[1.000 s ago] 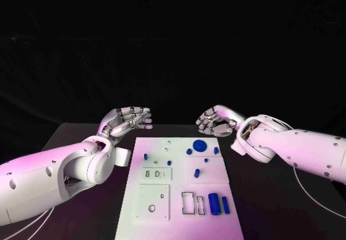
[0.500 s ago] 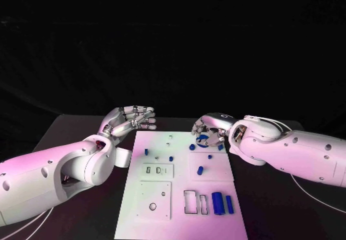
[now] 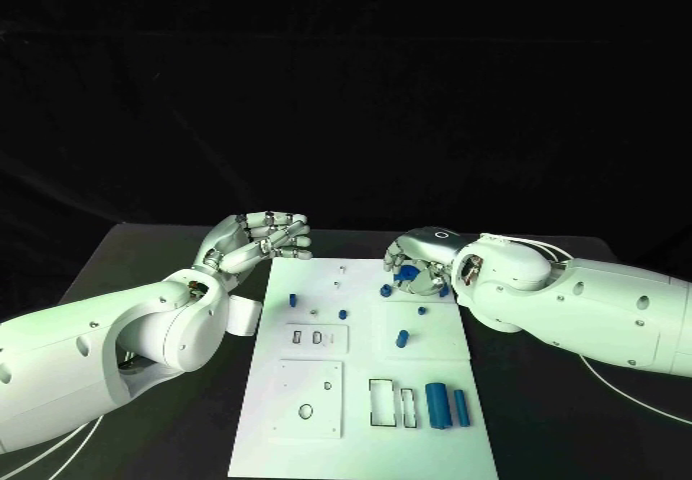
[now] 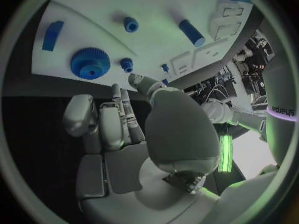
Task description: Assemble the parts on the task board
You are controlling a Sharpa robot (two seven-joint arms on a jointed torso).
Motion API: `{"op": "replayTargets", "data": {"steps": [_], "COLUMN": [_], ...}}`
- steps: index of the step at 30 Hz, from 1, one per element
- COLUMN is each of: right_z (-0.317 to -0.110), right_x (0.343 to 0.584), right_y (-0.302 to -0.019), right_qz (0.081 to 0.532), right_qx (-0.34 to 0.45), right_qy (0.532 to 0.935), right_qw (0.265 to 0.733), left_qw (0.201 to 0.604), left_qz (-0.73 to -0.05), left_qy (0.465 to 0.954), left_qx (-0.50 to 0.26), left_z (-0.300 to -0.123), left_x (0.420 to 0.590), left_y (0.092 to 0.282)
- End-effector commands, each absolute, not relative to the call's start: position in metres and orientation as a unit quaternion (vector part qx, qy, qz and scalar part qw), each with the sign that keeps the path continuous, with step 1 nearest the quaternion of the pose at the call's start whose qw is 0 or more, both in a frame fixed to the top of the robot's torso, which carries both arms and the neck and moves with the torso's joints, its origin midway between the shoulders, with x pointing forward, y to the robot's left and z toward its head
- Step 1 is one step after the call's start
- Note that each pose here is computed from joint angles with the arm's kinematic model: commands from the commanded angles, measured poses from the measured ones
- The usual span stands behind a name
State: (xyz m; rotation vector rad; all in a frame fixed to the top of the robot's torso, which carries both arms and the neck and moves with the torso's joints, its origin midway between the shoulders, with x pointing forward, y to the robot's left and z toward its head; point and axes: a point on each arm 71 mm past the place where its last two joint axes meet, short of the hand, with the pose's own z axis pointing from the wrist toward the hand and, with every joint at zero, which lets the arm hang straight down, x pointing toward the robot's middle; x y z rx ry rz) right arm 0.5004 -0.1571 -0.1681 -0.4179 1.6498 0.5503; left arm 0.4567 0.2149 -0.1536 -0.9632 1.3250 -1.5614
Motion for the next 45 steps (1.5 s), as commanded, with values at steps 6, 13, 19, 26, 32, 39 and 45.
{"op": "replayTargets", "data": {"steps": [6,13,19,26,32,39,45], "right_z": [-0.175,-0.177,-0.178,-0.181,-0.182,-0.183,-0.184], "right_x": [0.5,0.499,0.499,0.499,0.5,0.501,0.501], "right_y": [-0.152,-0.147,-0.146,-0.144,-0.143,-0.144,-0.142], "right_qz": [0.217,0.221,0.22,0.22,0.22,0.216,0.216], "right_qx": [-0.201,-0.202,-0.203,-0.203,-0.203,-0.202,-0.203], "right_qy": [0.726,0.726,0.731,0.733,0.734,0.736,0.737], "right_qw": [0.622,0.619,0.613,0.611,0.609,0.61,0.608], "left_qw": [0.416,0.417,0.416,0.417,0.418,0.418,0.417], "left_qz": [-0.633,-0.631,-0.63,-0.629,-0.629,-0.628,-0.628], "left_qy": [0.531,0.532,0.533,0.533,0.533,0.533,0.532], "left_qx": [-0.38,-0.381,-0.382,-0.382,-0.383,-0.384,-0.386], "left_z": [-0.152,-0.152,-0.152,-0.151,-0.151,-0.151,-0.15], "left_x": [0.457,0.458,0.459,0.459,0.459,0.459,0.46], "left_y": [0.214,0.215,0.215,0.215,0.216,0.216,0.216]}}
